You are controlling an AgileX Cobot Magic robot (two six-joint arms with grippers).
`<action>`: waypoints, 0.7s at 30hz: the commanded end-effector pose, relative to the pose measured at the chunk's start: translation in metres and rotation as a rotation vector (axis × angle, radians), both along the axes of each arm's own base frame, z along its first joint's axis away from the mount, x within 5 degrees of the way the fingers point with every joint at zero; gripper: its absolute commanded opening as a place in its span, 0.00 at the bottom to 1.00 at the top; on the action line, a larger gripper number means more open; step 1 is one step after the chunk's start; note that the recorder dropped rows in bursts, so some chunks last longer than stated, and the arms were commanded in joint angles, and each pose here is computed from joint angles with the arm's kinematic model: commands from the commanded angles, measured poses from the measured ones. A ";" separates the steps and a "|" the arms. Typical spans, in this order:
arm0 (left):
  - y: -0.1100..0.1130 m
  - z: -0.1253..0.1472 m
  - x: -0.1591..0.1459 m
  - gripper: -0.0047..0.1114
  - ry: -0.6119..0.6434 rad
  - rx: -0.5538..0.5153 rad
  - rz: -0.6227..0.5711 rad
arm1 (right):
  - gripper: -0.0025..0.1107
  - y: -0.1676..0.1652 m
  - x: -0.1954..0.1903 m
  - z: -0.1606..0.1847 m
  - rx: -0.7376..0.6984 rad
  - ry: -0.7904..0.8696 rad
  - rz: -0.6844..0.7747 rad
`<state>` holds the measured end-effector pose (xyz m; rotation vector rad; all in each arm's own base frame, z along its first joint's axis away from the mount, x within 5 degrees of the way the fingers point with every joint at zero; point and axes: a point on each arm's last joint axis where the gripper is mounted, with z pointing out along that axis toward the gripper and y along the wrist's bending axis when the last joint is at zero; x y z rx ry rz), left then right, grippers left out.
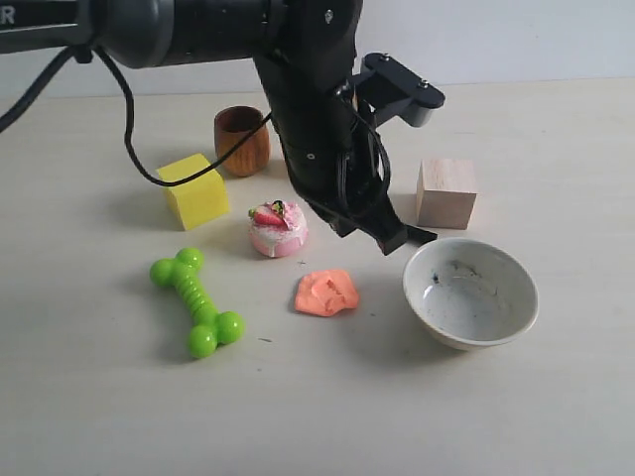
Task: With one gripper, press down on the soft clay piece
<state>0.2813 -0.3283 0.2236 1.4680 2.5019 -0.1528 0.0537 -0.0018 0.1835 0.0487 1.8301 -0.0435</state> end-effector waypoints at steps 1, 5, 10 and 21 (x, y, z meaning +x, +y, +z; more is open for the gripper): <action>0.013 0.016 -0.014 0.04 -0.015 -0.040 0.024 | 0.02 0.000 0.000 0.000 -0.009 -0.014 0.002; 0.032 0.042 -0.030 0.04 -0.059 -0.119 0.081 | 0.02 0.000 0.000 0.000 -0.009 -0.014 0.002; 0.057 0.092 -0.049 0.04 -0.146 -0.191 0.075 | 0.02 0.000 0.000 0.000 -0.009 -0.014 0.002; 0.066 0.111 -0.046 0.04 -0.299 -0.196 0.030 | 0.02 0.000 0.000 0.000 -0.009 -0.014 0.002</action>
